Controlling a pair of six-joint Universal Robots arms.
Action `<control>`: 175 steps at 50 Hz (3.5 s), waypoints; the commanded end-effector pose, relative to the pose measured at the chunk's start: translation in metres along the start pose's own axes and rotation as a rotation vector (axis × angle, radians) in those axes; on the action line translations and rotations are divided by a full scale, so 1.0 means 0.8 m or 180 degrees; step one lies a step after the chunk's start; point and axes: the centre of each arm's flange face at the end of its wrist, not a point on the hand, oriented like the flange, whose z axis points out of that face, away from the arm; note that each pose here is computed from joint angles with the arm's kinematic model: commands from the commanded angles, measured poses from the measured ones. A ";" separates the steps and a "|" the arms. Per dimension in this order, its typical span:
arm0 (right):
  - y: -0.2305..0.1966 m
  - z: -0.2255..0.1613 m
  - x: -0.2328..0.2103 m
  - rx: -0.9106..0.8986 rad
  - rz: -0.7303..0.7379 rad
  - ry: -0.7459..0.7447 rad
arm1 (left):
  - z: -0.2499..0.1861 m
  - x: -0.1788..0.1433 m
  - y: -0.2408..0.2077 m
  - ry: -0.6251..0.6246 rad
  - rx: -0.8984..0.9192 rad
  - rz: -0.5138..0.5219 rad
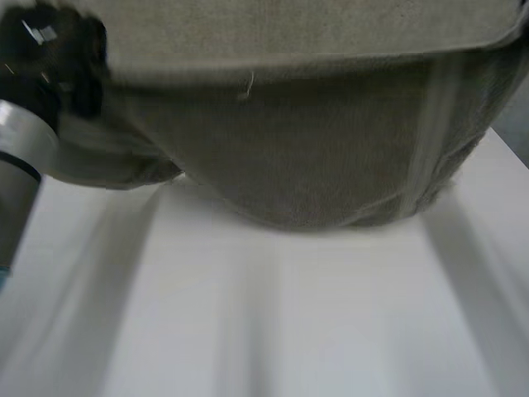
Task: Fold the towel.
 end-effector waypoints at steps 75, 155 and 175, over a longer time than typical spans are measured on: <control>0.253 0.000 -0.068 -0.1478 -0.0877 -0.0483 | -0.084 0.134 0.215 0.1257 -0.1234 0.0606; 0.239 -0.005 -0.063 -0.1437 -0.0888 -0.0410 | -0.063 0.042 0.232 0.0775 -0.1626 0.0531; 0.140 -0.049 -0.001 -0.1660 -0.0500 -0.0531 | -0.081 -0.008 0.094 0.0651 -0.1023 0.0578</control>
